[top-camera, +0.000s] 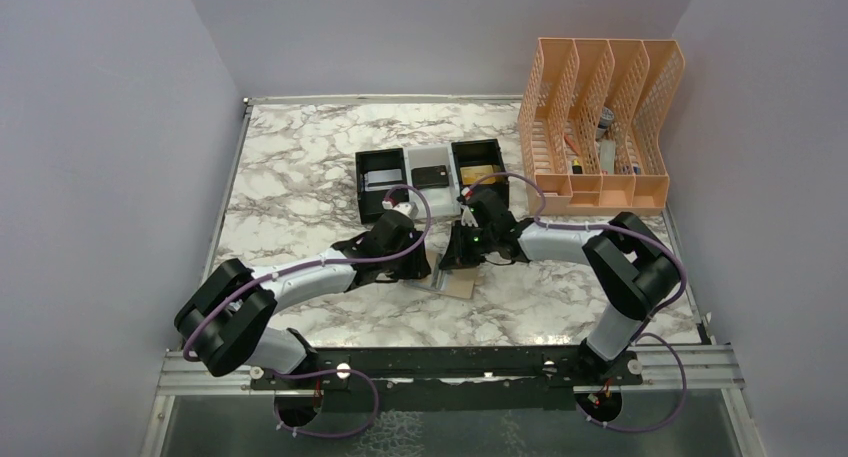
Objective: Take the credit cards out of the card holder
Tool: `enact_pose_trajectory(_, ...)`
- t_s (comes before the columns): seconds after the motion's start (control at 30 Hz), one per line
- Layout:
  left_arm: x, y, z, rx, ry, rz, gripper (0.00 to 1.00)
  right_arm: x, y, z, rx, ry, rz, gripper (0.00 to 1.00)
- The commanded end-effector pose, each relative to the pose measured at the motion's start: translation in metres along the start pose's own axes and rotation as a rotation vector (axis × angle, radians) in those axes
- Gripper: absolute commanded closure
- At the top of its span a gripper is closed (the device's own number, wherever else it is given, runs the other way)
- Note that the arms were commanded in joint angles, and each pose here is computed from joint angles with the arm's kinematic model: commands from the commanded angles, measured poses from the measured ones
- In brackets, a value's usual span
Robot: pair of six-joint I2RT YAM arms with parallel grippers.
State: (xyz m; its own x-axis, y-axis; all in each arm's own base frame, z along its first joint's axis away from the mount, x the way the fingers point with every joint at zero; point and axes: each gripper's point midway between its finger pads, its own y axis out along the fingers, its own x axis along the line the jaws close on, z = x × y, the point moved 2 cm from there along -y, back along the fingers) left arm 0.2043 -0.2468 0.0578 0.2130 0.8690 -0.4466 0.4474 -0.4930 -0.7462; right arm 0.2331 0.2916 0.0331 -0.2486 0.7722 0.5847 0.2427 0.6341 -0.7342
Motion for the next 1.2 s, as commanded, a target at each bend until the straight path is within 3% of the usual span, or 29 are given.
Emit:
enact_pose_trajectory(0.0, 0.009, -0.004, 0.002, 0.001, -0.002, -0.040, 0.52, -0.034, 0.012, 0.022, 0.030, -0.014, 0.099, 0.90)
enact_pose_trajectory(0.57, -0.004, -0.019, -0.014, -0.079, -0.008, 0.012, 0.49, -0.042, 0.015, 0.025, 0.027, 0.004, 0.108, 0.94)
enact_pose_trajectory(1.17, -0.013, -0.008, -0.001, -0.003, -0.005, 0.081, 0.54, -0.053, 0.017, 0.035, 0.023, 0.024, 0.126, 0.98)
